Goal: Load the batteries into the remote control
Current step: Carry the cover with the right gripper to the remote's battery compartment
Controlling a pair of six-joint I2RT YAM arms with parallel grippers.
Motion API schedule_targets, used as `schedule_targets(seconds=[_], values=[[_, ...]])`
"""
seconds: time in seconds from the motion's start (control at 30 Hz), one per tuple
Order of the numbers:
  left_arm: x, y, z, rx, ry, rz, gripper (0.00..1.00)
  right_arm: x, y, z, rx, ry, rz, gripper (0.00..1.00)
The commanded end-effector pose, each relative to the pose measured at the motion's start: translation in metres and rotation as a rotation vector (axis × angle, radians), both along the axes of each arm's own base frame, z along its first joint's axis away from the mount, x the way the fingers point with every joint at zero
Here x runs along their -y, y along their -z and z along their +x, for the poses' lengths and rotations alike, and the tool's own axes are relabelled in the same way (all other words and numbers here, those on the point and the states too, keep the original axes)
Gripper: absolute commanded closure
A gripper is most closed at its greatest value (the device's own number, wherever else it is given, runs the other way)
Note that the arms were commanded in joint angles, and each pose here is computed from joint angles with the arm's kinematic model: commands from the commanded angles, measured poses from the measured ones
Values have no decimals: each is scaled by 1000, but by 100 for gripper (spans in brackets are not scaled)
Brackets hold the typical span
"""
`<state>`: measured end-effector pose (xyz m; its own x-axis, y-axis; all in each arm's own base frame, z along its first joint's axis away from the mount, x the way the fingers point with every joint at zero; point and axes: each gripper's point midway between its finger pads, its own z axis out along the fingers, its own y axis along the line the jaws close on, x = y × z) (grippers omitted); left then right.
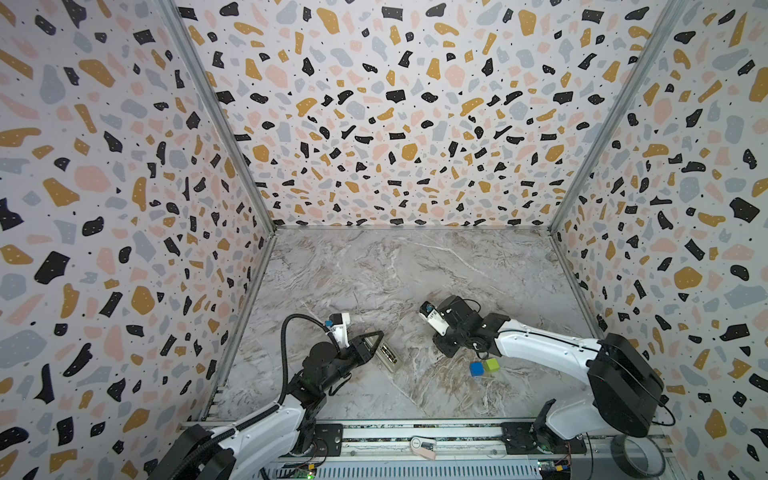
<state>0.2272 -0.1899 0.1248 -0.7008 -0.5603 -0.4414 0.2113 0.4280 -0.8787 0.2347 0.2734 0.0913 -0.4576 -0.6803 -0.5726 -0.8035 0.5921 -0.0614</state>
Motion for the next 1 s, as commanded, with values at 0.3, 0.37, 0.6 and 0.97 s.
schedule_targets(seconds=[0.3, 0.37, 0.6, 0.97], values=[[-10, -29, 12, 97, -94, -65, 100, -49, -66, -36, 17, -150, 153, 91], [-13, -30, 14, 100, -110, -65, 100, -59, -71, -44, 4, -181, 177, 91], [-16, -31, 16, 106, -133, -54, 100, -87, -79, -62, -49, -244, 235, 92], [-15, -28, 15, 99, -125, -47, 100, -113, -75, -68, -66, -273, 240, 93]])
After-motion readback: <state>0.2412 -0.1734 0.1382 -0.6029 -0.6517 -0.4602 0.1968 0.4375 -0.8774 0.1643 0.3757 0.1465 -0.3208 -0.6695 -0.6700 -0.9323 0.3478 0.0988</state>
